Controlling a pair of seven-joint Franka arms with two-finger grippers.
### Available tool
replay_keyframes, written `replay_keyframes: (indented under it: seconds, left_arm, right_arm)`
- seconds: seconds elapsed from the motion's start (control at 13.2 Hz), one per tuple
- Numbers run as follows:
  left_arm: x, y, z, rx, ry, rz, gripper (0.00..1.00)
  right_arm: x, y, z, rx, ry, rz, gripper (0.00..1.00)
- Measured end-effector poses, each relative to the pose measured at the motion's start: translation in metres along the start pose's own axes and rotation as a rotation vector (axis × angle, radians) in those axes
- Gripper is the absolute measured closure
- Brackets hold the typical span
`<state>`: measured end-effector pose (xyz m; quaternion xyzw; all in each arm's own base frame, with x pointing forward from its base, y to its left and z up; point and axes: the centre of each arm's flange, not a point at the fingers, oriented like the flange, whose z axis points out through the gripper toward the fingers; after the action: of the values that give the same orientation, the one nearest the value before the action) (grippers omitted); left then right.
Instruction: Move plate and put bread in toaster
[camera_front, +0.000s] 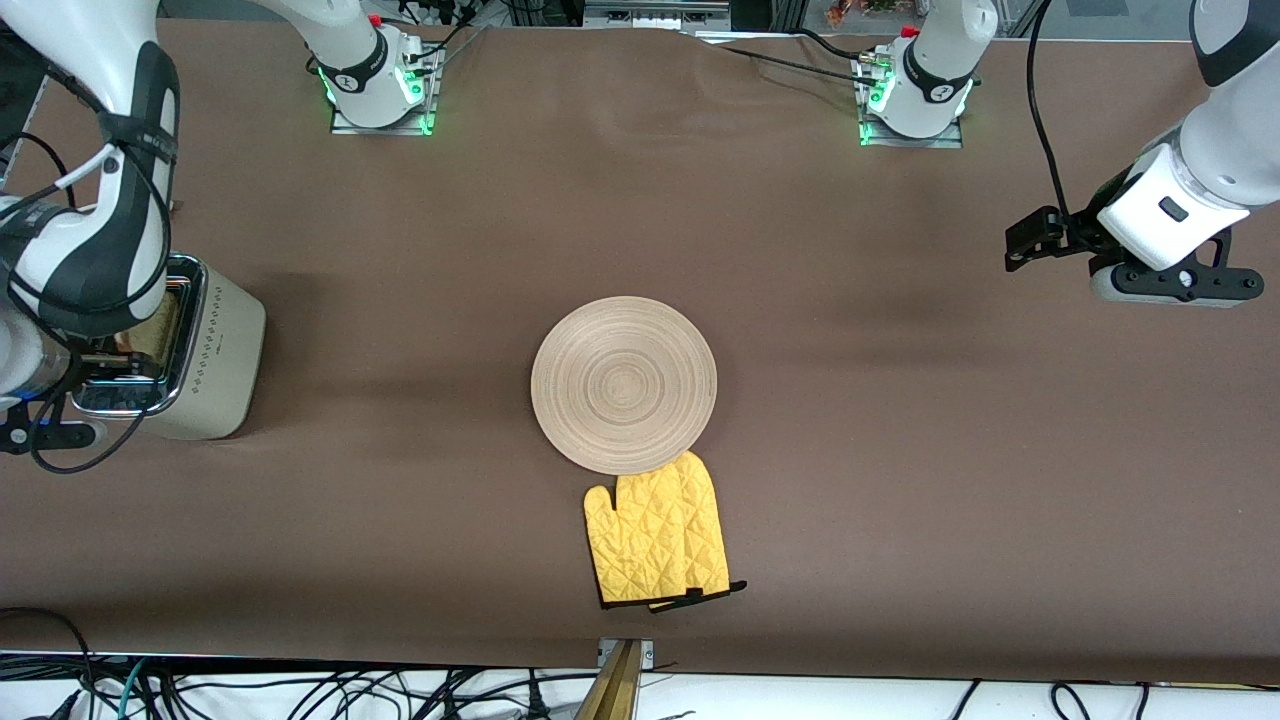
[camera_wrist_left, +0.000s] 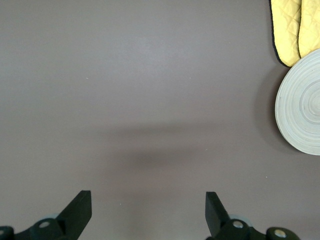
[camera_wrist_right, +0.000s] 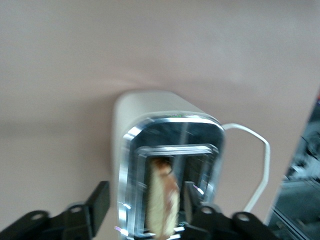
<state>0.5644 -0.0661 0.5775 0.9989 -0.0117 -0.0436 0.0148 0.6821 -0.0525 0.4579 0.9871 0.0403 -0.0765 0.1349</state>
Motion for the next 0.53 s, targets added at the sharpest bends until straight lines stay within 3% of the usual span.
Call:
replay_keyframes:
  seconds: [0.15,0.38,0.53]
  left_arm:
    - [0.000,0.000,0.000,0.000,0.000,0.000,0.00]
    - [0.000,0.000,0.000,0.000,0.000,0.000,0.00]
    - [0.000,0.000,0.000,0.000,-0.001,0.000,0.00]
  right_arm:
    - [-0.007,-0.016,-0.039,0.084,0.070,-0.027,0.02]
    - [-0.036,-0.049,-0.096,0.175,0.103,-0.099,0.00]
    - [-0.060,-0.058,-0.123,0.217,0.089,-0.136,0.00]
